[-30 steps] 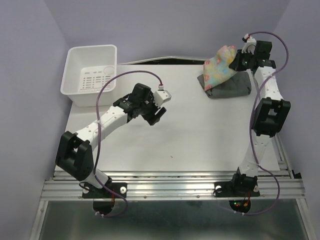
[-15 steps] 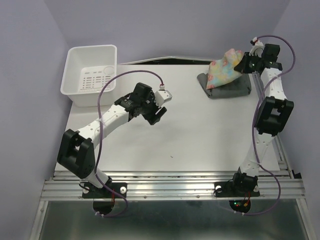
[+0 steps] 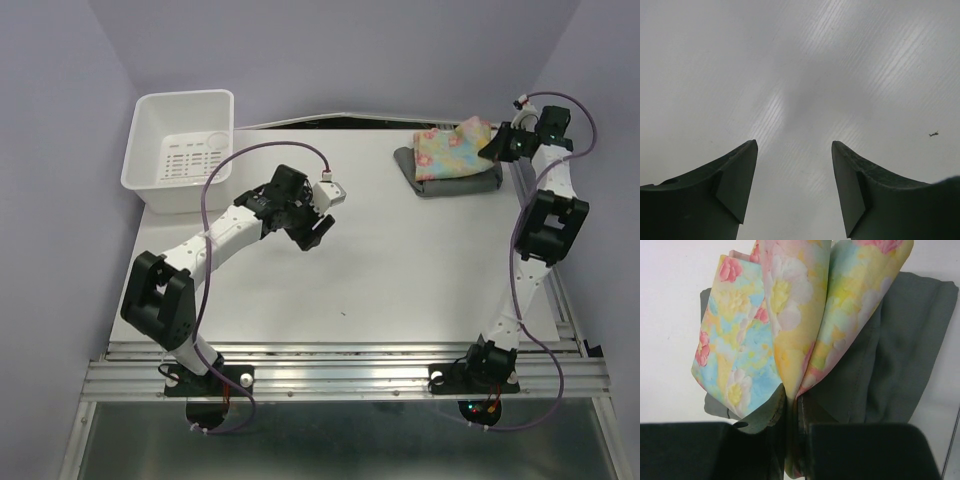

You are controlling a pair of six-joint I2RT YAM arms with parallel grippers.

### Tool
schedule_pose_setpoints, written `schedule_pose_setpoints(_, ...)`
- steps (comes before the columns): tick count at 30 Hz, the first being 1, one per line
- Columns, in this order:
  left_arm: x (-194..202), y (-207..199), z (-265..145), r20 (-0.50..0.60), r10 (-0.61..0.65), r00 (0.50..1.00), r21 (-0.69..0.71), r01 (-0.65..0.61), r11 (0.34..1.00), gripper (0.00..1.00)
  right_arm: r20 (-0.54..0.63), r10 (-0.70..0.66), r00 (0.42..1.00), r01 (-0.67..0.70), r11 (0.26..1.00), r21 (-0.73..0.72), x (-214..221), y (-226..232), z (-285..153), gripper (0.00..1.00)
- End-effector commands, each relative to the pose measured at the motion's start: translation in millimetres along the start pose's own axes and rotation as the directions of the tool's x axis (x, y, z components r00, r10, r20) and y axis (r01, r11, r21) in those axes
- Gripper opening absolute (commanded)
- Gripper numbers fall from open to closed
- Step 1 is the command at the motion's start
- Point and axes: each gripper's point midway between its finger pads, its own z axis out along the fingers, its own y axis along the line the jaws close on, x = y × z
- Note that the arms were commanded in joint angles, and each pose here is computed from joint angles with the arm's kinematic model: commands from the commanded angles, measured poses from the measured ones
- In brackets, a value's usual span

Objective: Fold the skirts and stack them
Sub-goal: Neatly place the folded skirt to the corner

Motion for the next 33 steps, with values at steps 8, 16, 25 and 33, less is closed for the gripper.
schedule_pose_setpoints(8, -21, 0, -11, 0.051, 0.016, 0.999, 0.015, -0.017, 1.000, 0.81, 0.093, -0.077, 0.993, 0.076, 0.997, 0.011, -31, -19, -7, 0.68)
schedule_pose_setpoints(16, -43, 20, -42, 0.159, -0.033, 0.987, -0.040, 0.040, 0.998, 0.99, 0.146, -0.133, 0.980, 0.111, 0.983, 0.149, -67, -24, -32, 0.97)
schedule_pose_setpoints(25, -88, 83, -112, 0.452, -0.187, 0.872, -0.123, 0.268, 0.955, 0.98, 0.254, -0.160, 0.954, 0.102, 0.969, 0.226, -122, 18, -97, 1.00)
schedule_pose_setpoints(33, -91, 118, -148, 0.501, -0.144, 0.853, -0.291, 0.323, 0.900, 0.99, 0.213, 0.025, 0.977, -0.035, 0.998, 0.044, -105, 95, -122, 1.00)
